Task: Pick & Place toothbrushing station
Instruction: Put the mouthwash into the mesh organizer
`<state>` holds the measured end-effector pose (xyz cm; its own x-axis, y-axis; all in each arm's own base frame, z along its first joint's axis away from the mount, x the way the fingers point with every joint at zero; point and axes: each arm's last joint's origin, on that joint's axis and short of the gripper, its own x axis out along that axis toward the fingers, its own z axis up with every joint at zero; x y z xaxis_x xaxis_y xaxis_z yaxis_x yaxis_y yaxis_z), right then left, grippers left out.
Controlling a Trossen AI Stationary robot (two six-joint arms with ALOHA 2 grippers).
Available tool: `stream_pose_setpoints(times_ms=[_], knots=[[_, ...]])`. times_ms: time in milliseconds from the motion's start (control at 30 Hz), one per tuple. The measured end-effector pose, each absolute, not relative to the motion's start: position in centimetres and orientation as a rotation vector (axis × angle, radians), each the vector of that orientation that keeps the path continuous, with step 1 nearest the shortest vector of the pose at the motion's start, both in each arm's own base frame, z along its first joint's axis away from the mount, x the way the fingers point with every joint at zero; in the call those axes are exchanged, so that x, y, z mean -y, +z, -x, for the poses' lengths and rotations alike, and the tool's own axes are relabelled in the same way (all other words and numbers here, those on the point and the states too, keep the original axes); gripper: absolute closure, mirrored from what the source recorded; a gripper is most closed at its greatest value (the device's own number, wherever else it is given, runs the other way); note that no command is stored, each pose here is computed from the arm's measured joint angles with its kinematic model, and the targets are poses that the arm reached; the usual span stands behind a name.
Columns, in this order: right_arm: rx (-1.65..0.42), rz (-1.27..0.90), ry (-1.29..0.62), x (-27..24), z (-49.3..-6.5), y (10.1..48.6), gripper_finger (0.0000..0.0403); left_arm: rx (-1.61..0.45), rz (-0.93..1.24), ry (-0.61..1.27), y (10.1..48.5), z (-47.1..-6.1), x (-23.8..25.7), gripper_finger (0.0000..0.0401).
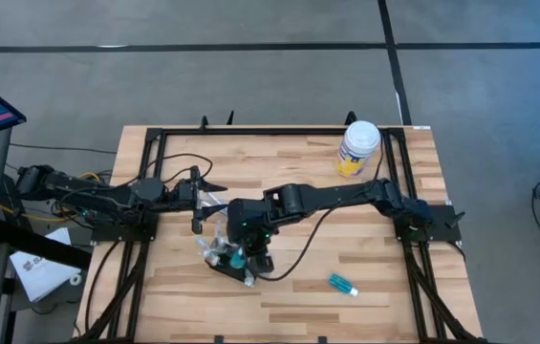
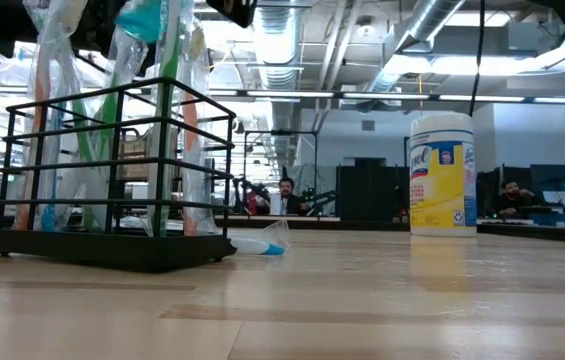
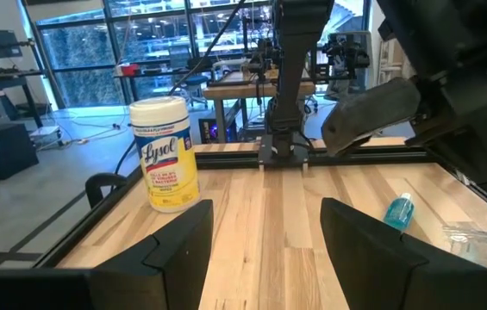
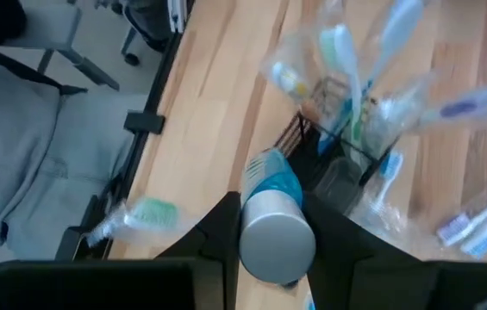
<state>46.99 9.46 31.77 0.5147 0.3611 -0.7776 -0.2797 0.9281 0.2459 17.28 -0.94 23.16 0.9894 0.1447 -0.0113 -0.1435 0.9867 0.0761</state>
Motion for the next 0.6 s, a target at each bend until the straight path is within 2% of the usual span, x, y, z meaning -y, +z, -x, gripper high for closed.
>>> stream_pose_setpoints(times_ms=[600], knots=[[-0.937,-0.064,0.406,-9.9,-47.23,31.26,0.032,-0.045,-0.08,0.144,22.88,-17.27,0.93,0.0192]])
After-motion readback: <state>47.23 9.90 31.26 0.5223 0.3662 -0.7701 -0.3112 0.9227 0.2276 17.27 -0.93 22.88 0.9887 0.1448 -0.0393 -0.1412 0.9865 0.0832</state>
